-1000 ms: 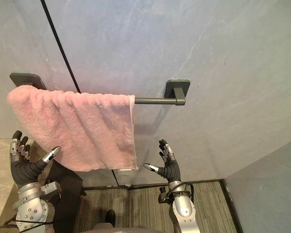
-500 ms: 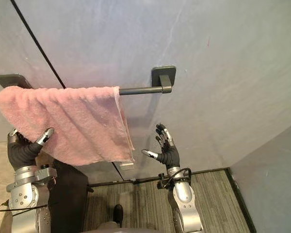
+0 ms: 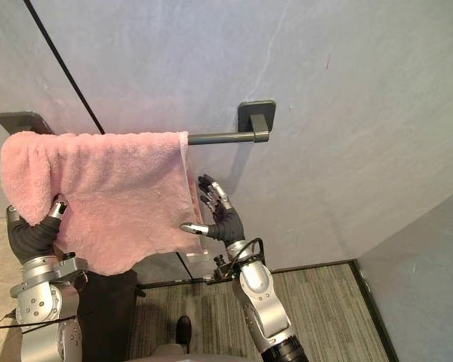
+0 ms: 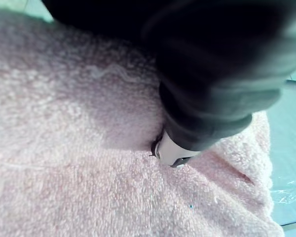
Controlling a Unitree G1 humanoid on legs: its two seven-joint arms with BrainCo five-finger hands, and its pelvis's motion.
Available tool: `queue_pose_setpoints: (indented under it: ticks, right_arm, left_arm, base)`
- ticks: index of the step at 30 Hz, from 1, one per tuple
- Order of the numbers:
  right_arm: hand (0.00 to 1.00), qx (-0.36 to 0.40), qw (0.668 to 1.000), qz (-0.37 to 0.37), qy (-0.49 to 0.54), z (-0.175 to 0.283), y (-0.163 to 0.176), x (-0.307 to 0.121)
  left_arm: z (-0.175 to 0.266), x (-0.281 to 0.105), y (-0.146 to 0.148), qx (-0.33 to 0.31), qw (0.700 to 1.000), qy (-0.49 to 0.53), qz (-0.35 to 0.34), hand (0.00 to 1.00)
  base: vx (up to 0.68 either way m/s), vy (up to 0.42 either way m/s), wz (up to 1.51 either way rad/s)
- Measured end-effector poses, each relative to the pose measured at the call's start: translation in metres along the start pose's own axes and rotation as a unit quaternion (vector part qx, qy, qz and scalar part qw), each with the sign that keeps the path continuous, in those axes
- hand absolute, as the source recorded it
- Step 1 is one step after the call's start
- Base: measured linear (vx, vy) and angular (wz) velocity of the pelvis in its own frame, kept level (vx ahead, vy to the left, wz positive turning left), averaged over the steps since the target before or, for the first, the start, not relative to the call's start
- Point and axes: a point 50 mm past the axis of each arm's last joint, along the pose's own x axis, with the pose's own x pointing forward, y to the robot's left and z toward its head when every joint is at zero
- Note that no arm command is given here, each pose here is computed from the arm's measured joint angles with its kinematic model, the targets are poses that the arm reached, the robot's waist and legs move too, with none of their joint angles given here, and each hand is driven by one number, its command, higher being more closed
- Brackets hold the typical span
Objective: Organize washtable
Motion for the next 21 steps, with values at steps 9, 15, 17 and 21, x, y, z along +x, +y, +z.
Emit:
queue_pose_setpoints:
  ticks: [9,15,17,21]
  right_arm:
    - [1.00,0.015,1.000,0.023,-0.007,0.006,0.002,0.027]
    - [1.00,0.009,1.000,0.014,-0.017,0.012,-0.005,0.033]
    - [1.00,0.008,1.000,0.008,-0.018,0.012,-0.008,0.033]
    - [1.00,0.005,1.000,-0.005,-0.020,0.013,-0.014,0.033]
  left_arm:
    - [0.004,0.004,-0.010,-0.018,0.999,-0.014,-0.023,1.00]
    - [0.004,0.005,-0.012,-0.022,0.999,-0.017,-0.028,1.00]
    - [0.004,0.005,-0.012,-0.022,0.999,-0.016,-0.029,1.00]
    - [0.004,0.006,-0.013,-0.022,0.999,-0.017,-0.035,1.00]
  base:
    - [-0.01,-0.006,0.08]
    - [0.00,-0.003,0.03]
    - [0.00,0.000,0.00]
    - [-0.03,-0.002,0.00]
